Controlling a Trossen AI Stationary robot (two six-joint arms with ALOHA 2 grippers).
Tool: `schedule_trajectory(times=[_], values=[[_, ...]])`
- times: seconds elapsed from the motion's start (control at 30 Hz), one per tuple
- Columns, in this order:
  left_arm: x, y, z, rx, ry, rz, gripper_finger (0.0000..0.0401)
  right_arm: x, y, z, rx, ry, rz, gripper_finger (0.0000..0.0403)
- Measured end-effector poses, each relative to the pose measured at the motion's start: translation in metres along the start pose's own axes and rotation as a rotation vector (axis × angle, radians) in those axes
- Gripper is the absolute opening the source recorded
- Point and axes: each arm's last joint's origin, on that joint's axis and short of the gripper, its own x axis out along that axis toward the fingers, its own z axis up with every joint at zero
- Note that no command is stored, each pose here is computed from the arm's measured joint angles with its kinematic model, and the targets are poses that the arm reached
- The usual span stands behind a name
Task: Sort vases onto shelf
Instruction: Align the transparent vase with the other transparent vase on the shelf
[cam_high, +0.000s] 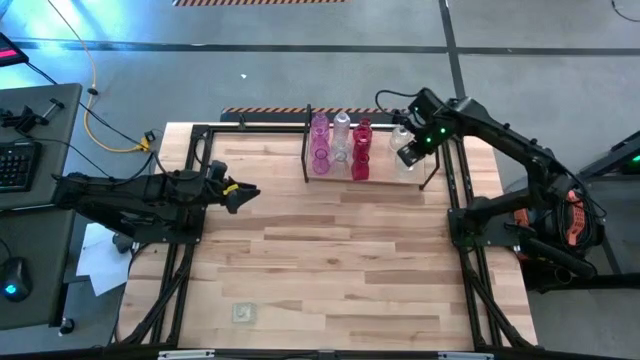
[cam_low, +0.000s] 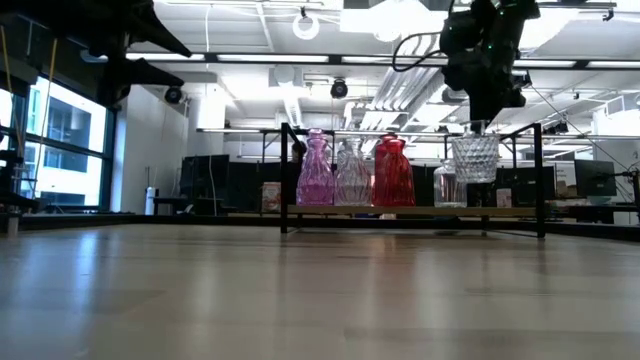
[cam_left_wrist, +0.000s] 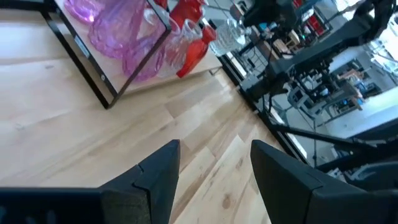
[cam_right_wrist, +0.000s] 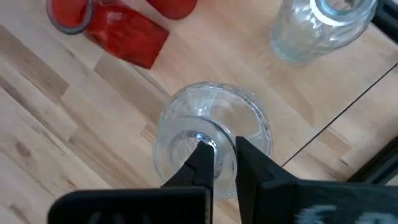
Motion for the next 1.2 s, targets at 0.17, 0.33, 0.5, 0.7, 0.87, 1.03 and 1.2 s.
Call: schedule_trajectory(times=[0.17, 0.33, 0.5, 0.7, 0.87, 1.03, 1.2], values=[[0.0, 0.0, 0.001, 0.004, -0.03, 0.009, 0.0186, 0.007, -0.006, 0.006, 0.005, 0.027, 0.025, 0.0007], [0.0, 0.0, 0.002, -0.002, -0.032, 0.011, 0.0186, 0.022, -0.008, 0.014, -0.015, 0.061, 0.027, 0.0007], [0.0, 0.0, 0.001, -0.005, -0.032, 0.011, 0.0186, 0.03, -0.013, 0.026, -0.013, 0.011, 0.026, 0.0007], [0.0, 0.0, 0.002, -0.021, -0.033, 0.011, 0.0186, 0.032, -0.023, 0.028, 0.015, 0.023, 0.027, 0.0007], [0.0, 0.0, 0.002, -0.02, -0.033, 0.011, 0.0186, 0.031, -0.028, 0.027, 0.025, 0.032, 0.022, 0.001], [0.0, 0.0, 0.002, -0.019, -0.033, 0.011, 0.0186, 0.031, -0.029, 0.027, 0.038, 0.03, 0.002, 0.0031], [0.0, 0.0, 0.002, -0.02, -0.033, 0.011, 0.0186, 0.031, -0.029, 0.027, 0.038, 0.033, -0.013, 0.0045]])
